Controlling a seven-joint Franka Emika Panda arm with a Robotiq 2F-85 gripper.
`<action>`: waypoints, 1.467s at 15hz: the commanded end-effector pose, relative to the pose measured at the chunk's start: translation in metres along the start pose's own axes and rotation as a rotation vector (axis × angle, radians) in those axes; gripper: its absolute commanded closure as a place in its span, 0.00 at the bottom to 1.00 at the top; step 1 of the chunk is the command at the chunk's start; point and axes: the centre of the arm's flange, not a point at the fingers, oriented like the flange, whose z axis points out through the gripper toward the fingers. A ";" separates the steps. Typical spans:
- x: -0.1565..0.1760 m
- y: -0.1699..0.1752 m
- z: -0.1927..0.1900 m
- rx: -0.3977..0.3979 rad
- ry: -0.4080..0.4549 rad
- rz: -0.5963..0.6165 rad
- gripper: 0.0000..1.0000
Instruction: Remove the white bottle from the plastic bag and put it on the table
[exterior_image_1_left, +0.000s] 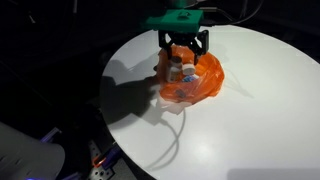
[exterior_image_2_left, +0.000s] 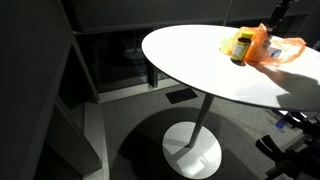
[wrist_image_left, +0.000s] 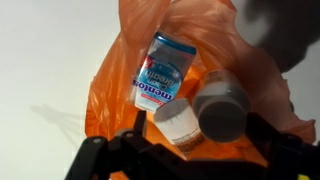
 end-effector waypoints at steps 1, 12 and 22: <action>-0.003 0.002 -0.001 -0.016 -0.009 0.016 0.01; -0.007 -0.003 -0.010 -0.005 -0.002 -0.004 0.80; -0.018 -0.044 -0.080 -0.116 0.017 -0.100 0.80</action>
